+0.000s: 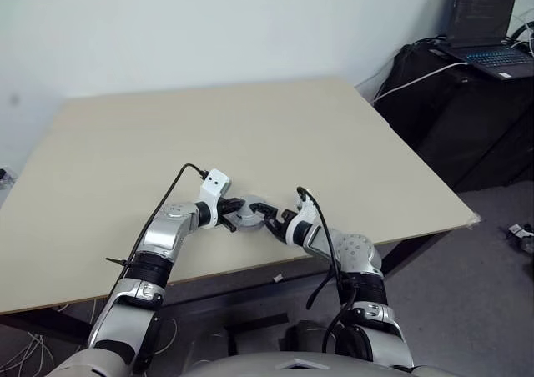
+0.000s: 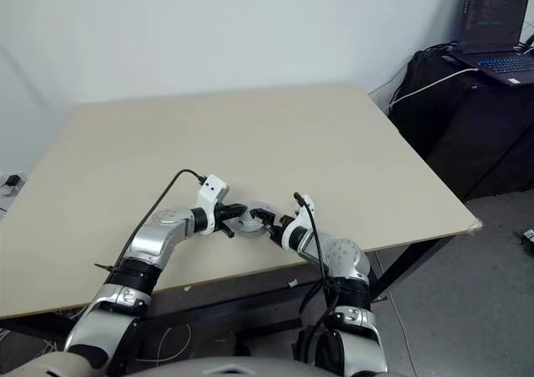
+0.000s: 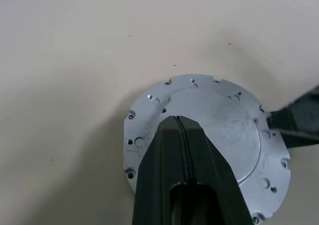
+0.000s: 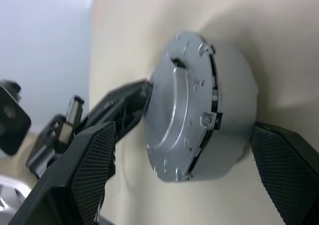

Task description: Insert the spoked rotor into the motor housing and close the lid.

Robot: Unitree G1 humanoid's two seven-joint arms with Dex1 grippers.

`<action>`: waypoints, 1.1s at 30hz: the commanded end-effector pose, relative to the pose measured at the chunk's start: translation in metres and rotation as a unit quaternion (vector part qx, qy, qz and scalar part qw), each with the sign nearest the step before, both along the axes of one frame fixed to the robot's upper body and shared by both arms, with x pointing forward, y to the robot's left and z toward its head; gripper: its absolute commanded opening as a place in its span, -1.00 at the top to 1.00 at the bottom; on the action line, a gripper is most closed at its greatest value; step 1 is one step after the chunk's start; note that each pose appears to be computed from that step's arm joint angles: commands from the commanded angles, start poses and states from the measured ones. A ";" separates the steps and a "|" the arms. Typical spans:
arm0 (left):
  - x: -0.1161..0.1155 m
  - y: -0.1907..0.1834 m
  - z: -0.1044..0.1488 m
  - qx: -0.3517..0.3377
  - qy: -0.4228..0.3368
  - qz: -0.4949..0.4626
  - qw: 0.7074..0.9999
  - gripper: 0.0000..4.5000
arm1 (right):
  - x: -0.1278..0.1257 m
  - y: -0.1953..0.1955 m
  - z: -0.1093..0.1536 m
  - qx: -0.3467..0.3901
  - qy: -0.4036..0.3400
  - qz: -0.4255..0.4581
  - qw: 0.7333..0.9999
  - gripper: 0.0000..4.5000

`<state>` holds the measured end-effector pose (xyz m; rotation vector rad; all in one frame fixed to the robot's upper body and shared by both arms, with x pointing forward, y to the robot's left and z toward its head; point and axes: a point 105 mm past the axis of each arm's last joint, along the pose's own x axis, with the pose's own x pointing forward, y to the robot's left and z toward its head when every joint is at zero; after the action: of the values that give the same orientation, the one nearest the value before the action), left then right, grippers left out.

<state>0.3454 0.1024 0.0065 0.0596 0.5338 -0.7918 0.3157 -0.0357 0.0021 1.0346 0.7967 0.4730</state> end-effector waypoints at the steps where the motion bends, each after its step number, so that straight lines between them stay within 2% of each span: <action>1: -0.015 0.007 -0.026 0.025 0.054 0.004 0.998 1.00 | -0.005 0.036 0.020 0.084 -0.011 0.013 0.996 -1.00; 12: -0.014 0.008 -0.026 0.026 0.053 0.005 0.998 1.00 | -0.021 0.056 0.041 0.144 -0.039 0.089 0.985 -1.00; 16: -0.014 0.009 -0.026 0.027 0.053 0.007 0.998 1.00 | -0.011 0.056 0.032 0.108 -0.031 0.063 0.992 -1.00; 21: -0.014 0.010 -0.026 0.027 0.054 0.010 0.998 1.00 | -0.011 0.054 0.013 0.057 -0.001 0.054 0.997 -1.00; 30: -0.014 0.010 -0.026 0.026 0.055 0.011 0.998 1.00 | -0.011 0.056 0.020 0.077 -0.010 0.056 0.995 -1.00; 33: -0.014 0.010 -0.026 0.026 0.055 0.011 0.998 1.00 | -0.010 0.055 0.027 0.091 -0.021 0.053 0.994 -0.74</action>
<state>0.3461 0.1086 0.0065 0.0691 0.5362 -0.7706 0.3101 -0.0185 -0.0020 1.0299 0.8540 0.5216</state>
